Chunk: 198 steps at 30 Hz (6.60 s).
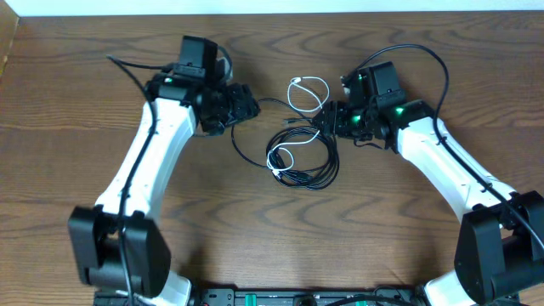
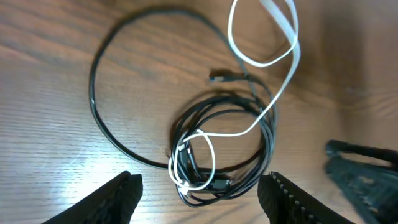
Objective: Untangle cables
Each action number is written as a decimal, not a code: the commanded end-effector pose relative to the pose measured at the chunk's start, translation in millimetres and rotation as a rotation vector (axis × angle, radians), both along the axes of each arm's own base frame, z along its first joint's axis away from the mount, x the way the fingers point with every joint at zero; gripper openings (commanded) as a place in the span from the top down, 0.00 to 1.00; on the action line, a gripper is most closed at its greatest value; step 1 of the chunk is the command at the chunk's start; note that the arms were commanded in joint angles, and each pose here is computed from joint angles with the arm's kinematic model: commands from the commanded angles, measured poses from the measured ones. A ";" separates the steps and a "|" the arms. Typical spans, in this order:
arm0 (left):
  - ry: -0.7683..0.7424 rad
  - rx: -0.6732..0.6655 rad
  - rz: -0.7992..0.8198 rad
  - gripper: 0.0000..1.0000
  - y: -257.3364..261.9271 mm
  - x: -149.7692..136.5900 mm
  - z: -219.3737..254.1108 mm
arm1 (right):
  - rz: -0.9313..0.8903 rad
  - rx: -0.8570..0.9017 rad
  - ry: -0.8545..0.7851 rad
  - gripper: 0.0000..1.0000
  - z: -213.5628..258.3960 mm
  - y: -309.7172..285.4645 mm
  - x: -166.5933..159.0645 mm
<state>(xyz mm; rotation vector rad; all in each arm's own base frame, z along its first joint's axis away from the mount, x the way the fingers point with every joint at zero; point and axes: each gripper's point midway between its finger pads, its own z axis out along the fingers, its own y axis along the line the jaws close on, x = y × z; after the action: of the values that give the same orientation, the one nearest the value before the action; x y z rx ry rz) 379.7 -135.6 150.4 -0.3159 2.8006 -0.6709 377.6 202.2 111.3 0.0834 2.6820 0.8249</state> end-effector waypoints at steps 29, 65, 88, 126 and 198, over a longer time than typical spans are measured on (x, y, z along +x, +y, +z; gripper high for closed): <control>0.386 0.161 -0.155 0.66 -34.2 -55.7 -129.9 | 0.021 -0.091 -0.087 0.36 2.4 -33.6 18.6; -0.203 -0.092 -0.093 0.93 -67.7 -2.6 54.7 | 0.092 -0.079 -0.095 0.34 3.5 -7.6 7.7; -0.253 0.060 0.136 0.92 0.4 9.9 69.0 | 0.266 0.065 0.185 0.39 -65.5 75.2 -47.5; -0.228 0.045 0.125 0.84 -1.0 6.2 64.1 | 0.235 0.581 -0.229 0.99 145.7 61.8 44.5; -0.145 0.006 -0.029 0.25 -82.4 39.9 -33.9 | 0.212 0.197 -0.598 0.99 277.0 -14.5 67.6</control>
<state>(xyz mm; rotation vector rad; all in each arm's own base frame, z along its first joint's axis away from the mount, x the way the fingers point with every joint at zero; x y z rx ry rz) 419.7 -224.6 125.8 -0.2006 2.6553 -0.7166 451.2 197.3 331.3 -0.2846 2.2129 0.9282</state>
